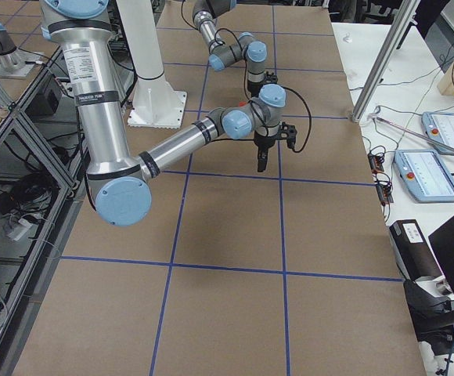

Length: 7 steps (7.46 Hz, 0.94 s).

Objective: Form red blocks into L shape at center
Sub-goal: 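Open the left gripper and move it toward the last red cube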

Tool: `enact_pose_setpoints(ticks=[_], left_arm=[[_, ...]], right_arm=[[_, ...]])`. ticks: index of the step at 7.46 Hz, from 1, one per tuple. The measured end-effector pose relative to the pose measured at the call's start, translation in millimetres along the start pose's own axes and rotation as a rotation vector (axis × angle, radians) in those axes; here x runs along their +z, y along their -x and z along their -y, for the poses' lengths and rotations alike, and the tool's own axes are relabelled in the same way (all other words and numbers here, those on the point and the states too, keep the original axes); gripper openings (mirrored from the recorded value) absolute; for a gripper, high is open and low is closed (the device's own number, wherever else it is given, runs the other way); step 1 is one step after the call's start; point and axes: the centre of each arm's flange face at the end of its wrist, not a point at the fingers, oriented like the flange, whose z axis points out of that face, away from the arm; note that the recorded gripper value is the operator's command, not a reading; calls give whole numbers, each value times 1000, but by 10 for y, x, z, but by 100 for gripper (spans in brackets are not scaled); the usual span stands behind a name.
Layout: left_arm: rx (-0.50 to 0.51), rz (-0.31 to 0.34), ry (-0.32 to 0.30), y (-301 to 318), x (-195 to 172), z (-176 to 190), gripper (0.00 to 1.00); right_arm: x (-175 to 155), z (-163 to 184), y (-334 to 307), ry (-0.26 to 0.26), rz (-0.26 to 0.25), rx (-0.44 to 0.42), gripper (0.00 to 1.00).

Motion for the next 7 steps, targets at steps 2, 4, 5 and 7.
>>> enact_pose_setpoints(ticks=[2, 4, 5, 7], left_arm=[[1, 1, 0, 4, 4, 0, 50], [4, 0, -1, 6, 8, 2, 85], [6, -3, -3, 7, 21, 2, 97], [9, -12, -6, 9, 54, 7, 99]], right_arm=[[1, 2, 1, 0, 0, 0, 100], [-1, 3, 4, 0, 0, 0, 100], [-2, 4, 5, 0, 0, -1, 100], [-4, 5, 8, -1, 1, -2, 100]])
